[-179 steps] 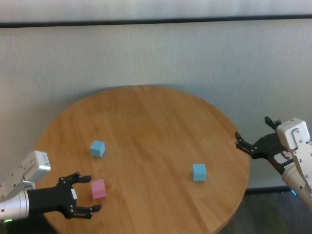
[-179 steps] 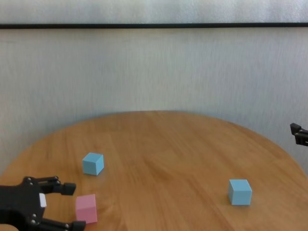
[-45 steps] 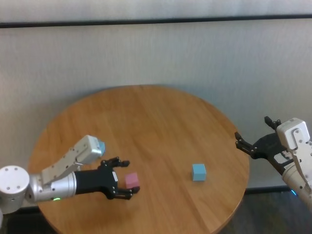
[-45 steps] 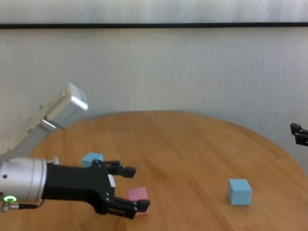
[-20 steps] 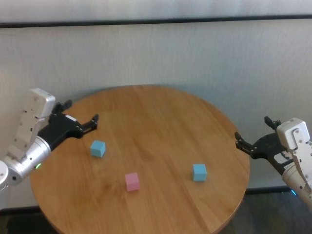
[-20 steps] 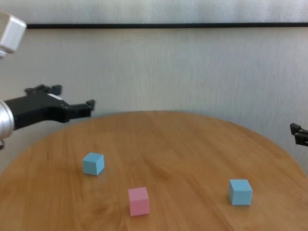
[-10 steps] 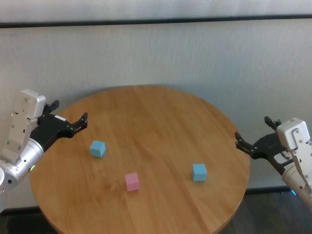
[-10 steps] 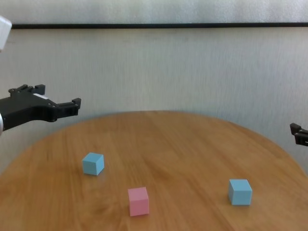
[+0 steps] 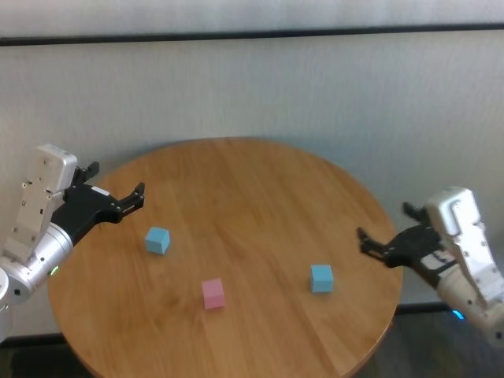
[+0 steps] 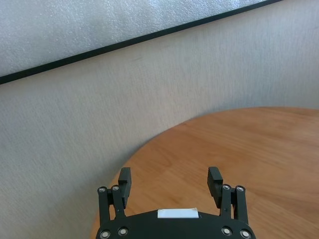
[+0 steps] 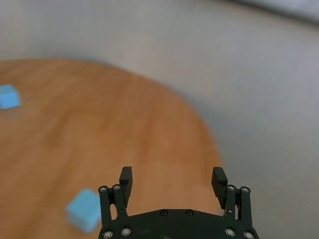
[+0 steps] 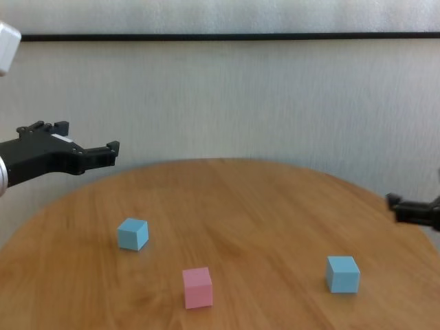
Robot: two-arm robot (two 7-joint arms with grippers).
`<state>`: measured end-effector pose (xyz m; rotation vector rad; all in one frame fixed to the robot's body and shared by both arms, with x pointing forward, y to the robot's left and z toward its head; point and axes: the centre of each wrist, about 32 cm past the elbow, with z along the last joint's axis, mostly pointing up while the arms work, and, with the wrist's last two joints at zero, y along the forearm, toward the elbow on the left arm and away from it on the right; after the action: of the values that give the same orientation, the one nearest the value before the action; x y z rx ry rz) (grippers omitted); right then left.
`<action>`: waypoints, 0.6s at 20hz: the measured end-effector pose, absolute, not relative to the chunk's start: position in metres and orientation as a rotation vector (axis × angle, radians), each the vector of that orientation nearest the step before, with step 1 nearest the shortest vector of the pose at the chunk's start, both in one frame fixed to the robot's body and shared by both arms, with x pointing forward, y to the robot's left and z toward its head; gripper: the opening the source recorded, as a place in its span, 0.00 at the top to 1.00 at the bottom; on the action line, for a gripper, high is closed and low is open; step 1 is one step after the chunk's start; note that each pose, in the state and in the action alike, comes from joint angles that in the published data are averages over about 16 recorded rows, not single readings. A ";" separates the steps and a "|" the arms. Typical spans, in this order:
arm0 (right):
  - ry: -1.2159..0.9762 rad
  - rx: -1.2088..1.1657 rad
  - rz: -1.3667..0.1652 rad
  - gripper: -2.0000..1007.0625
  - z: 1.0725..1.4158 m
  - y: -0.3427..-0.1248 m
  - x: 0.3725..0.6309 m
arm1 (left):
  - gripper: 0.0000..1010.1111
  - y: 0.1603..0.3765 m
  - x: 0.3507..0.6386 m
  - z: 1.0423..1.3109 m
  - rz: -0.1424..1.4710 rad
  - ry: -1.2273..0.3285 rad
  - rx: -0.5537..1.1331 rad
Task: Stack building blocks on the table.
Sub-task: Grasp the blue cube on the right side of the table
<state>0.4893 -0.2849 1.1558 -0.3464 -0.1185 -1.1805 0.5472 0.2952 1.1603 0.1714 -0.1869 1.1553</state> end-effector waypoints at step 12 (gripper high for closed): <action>0.180 -0.509 -1.072 0.00 1.183 -0.234 0.490 | 0.01 0.295 0.548 1.160 1.147 -0.188 0.173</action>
<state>0.4904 -0.2343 1.1834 -0.5091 0.1798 -1.0718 0.5480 0.2950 1.1601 0.1729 -0.1884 1.1468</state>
